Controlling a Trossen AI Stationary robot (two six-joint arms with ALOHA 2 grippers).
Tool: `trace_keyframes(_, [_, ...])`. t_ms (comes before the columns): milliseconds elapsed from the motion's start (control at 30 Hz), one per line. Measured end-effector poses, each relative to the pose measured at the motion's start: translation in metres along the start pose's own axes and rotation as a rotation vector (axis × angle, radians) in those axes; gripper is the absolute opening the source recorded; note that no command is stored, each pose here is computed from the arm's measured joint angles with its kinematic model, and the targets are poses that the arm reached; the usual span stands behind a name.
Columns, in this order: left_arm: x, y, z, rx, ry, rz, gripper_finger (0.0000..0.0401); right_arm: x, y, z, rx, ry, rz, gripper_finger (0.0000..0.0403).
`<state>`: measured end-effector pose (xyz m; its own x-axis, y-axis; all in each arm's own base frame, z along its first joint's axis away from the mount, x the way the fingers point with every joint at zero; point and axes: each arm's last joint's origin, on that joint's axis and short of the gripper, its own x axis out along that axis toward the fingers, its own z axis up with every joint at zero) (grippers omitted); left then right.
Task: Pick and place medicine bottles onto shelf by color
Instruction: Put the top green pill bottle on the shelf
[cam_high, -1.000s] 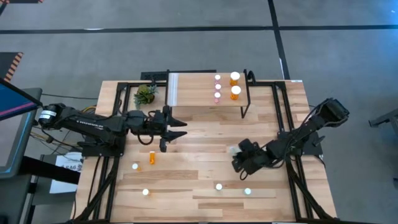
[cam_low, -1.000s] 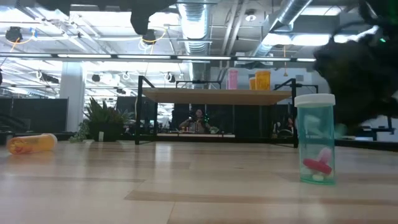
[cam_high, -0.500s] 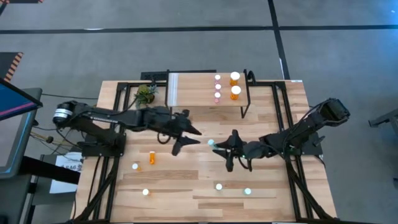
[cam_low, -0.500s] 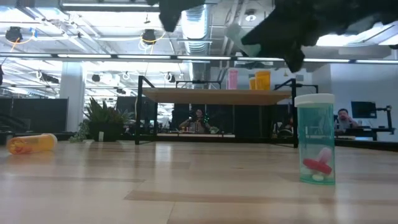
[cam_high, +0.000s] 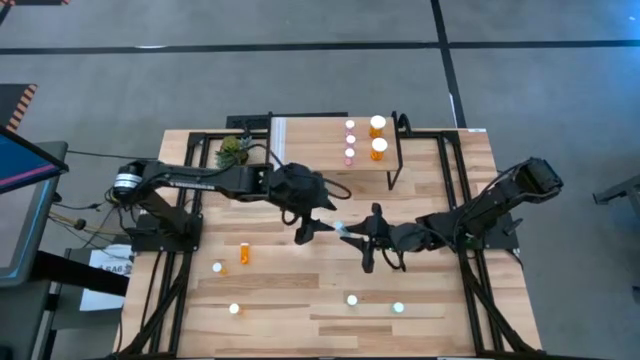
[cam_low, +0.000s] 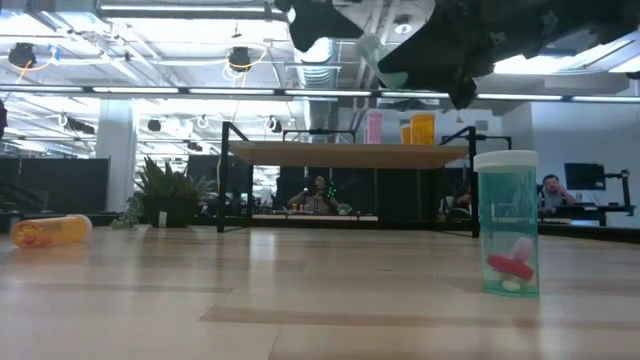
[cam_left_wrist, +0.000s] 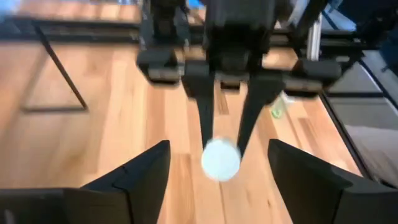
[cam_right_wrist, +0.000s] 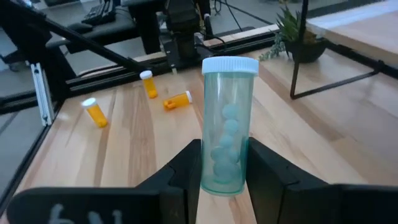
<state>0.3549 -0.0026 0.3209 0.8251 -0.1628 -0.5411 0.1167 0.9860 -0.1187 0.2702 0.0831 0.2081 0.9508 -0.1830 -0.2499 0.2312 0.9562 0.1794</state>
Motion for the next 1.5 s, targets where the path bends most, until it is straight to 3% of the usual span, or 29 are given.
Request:
trace_keyframes(167, [0.008, 0.006, -0.004, -0.036, 0.035, -0.066, 0.0265, -0.001, 0.004, 0.003, -0.066, -0.031, 0.020, 0.0124])
trace_keyframes(467, [0.008, 0.005, -0.003, -0.057, 0.033, -0.081, 0.0265, 0.000, 0.002, 0.004, -0.084, -0.042, 0.014, 0.0124])
trace_keyframes(767, [0.008, 0.005, -0.003, -0.066, 0.032, -0.060, 0.0265, 0.001, 0.000, 0.010, -0.095, -0.085, 0.011, 0.0124])
trace_keyframes(933, [0.008, 0.007, -0.003, -0.035, 0.021, 0.030, 0.0265, 0.001, 0.000, 0.010, -0.099, -0.089, 0.009, 0.0124])
trace_keyframes(1233, [0.008, 0.005, -0.002, -0.016, 0.020, 0.014, 0.0265, 0.002, -0.001, 0.011, -0.102, -0.094, 0.006, 0.0124])
trace_keyframes(1500, [0.009, 0.003, -0.003, -0.012, 0.026, 0.007, 0.0217, 0.002, -0.001, 0.012, -0.096, -0.104, 0.009, 0.0124])
